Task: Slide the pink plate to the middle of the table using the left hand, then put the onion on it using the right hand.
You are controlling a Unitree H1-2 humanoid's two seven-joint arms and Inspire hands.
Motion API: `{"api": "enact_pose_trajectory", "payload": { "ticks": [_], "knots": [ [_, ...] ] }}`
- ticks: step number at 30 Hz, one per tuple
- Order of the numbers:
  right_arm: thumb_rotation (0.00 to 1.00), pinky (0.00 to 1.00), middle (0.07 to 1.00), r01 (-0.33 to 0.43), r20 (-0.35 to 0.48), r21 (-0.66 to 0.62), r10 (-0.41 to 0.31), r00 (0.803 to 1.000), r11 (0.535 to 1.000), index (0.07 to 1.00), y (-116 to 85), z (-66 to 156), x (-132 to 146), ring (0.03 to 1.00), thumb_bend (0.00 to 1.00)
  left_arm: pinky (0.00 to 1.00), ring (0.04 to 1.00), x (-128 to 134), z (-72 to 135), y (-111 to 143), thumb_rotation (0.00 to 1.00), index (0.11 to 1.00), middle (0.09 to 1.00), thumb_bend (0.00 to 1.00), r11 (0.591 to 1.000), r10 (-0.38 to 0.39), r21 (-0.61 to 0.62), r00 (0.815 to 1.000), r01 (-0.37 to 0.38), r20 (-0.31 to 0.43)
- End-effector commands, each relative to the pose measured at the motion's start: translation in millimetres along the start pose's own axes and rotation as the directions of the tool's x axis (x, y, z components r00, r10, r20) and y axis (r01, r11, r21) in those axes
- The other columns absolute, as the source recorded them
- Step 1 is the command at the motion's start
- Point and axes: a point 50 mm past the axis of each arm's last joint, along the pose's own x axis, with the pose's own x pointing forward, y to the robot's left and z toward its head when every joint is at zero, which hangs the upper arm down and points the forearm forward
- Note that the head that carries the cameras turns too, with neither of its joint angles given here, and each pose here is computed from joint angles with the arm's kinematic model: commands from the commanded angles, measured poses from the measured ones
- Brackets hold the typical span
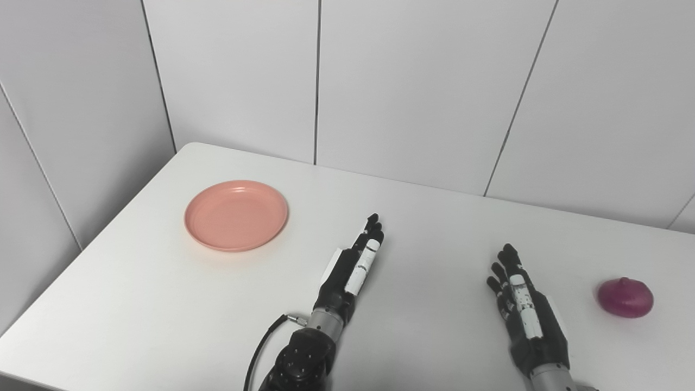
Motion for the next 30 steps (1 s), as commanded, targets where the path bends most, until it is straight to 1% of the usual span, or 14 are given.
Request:
{"api": "enact_pose_trajectory", "payload": {
  "ticks": [1,3,6,11,15,19,24,25,30],
  "knots": [
    [0.92,1.0,1.0,-0.02,0.053,-0.009,0.02,0.998,1.0,1.0,-6.1,5.6,4.5,1.0,0.36,1.0,1.0,4.5,0.2,-10.3,1.0,1.0,1.0,0.47,1.0,-0.022,-0.013,0.999,0.022,0.026],
    [0.93,1.0,1.0,-0.021,0.052,-0.011,0.022,0.998,1.0,1.0,-8.2,4.4,3.6,1.0,0.37,1.0,1.0,5.0,-0.9,-11.5,1.0,1.0,1.0,0.46,1.0,-0.023,-0.012,0.999,0.023,0.028],
    [0.95,1.0,1.0,-0.022,0.053,-0.021,0.023,0.998,1.0,1.0,-11.2,3.1,2.8,1.0,0.35,1.0,1.0,5.4,-1.9,-12.3,1.0,1.0,1.0,0.45,1.0,-0.023,-0.012,0.999,0.024,0.025],
    [0.91,1.0,1.0,-0.021,0.055,-0.017,0.022,0.998,1.0,1.0,-14.6,-0.2,2.7,1.0,0.35,1.0,1.0,6.2,-4.4,-12.1,1.0,1.0,1.0,0.45,1.0,-0.028,-0.008,0.999,0.028,0.028],
    [0.9,1.0,1.0,-0.017,0.061,-0.021,0.018,0.998,1.0,1.0,-16.3,-1.4,2.7,1.0,0.35,1.0,1.0,7.4,-4.1,-11.6,1.0,1.0,1.0,0.46,1.0,-0.017,0.006,0.999,0.017,0.027],
    [0.91,1.0,1.0,-0.016,0.062,-0.02,0.017,0.998,1.0,1.0,-19.6,-3.5,2.7,1.0,0.34,1.0,1.0,11.1,-1.1,-11.0,1.0,1.0,1.0,0.44,1.0,0.012,0.006,0.998,-0.013,0.056],
    [0.89,1.0,1.0,-0.008,0.053,-0.008,0.008,0.999,1.0,1.0,-22.4,-4.7,2.2,1.0,0.35,1.0,1.0,19.2,3.2,-5.0,1.0,1.0,1.0,0.48,0.999,0.017,0.039,0.996,-0.021,0.085],
    [0.87,1.0,1.0,-0.006,0.052,-0.002,0.006,0.999,1.0,1.0,-22.6,-4.6,2.0,1.0,0.35,1.0,1.0,21.0,3.8,-3.0,1.0,1.0,1.0,0.51,0.999,0.016,0.041,0.996,-0.02,0.089],
    [0.86,1.0,1.0,-0.004,0.047,0.018,0.003,0.999,1.0,1.0,-23.3,-4.1,2.2,1.0,0.35,1.0,1.0,25.7,7.3,4.4,1.0,1.0,1.0,0.53,1.0,0.007,0.02,0.995,-0.009,0.097]
  ]
}}
